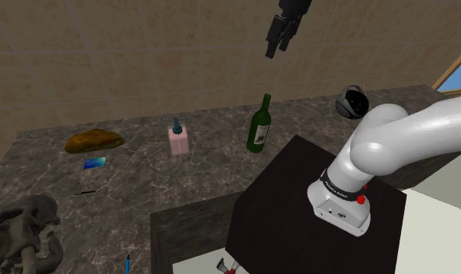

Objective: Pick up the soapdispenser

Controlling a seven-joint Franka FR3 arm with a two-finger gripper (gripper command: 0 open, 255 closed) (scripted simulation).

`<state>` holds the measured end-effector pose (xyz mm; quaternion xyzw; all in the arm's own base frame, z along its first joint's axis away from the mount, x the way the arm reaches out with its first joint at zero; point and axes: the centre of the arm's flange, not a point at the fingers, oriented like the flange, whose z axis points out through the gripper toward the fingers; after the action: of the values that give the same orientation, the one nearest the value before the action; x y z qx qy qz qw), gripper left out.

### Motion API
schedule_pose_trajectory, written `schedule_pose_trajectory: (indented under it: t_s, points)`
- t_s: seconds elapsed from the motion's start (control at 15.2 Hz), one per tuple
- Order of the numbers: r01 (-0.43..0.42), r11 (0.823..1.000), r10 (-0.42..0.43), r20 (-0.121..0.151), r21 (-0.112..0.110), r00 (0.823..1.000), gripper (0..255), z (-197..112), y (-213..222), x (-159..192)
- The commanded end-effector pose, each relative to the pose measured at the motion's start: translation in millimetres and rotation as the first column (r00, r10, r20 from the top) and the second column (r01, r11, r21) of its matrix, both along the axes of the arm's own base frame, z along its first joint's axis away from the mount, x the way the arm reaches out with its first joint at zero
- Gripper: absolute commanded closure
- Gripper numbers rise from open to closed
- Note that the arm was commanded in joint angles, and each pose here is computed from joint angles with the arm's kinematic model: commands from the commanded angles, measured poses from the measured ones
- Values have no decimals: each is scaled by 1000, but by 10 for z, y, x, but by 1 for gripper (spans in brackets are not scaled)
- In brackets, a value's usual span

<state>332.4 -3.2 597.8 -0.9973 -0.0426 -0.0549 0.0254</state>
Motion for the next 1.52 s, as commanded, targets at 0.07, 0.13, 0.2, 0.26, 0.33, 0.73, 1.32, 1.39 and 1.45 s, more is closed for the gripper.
schedule_pose_trajectory:
  t_s: [0.07,0.13,0.2,0.26,0.33,0.73,1.32,1.39,1.45]
  points:
    - [1,1000,-1,-6,-1,1000,0,-79,50,103]
    - [3,1000,-3,-12,-2,1000,0,-158,99,205]
    - [4,1000,-4,-18,-3,1000,0,-238,148,307]
    - [6,1000,-6,-24,-4,1000,0,-318,197,409]
    - [7,1000,-7,-29,-5,1000,0,-399,246,510]
    - [16,1000,-17,-65,-11,998,0,-899,533,1108]
    - [28,999,-31,-117,-20,993,0,-1691,949,1976]
    - [30,999,-32,-123,-21,992,0,-1782,994,2070]
    - [31,999,-34,-129,-22,991,0,-1874,1039,2164]
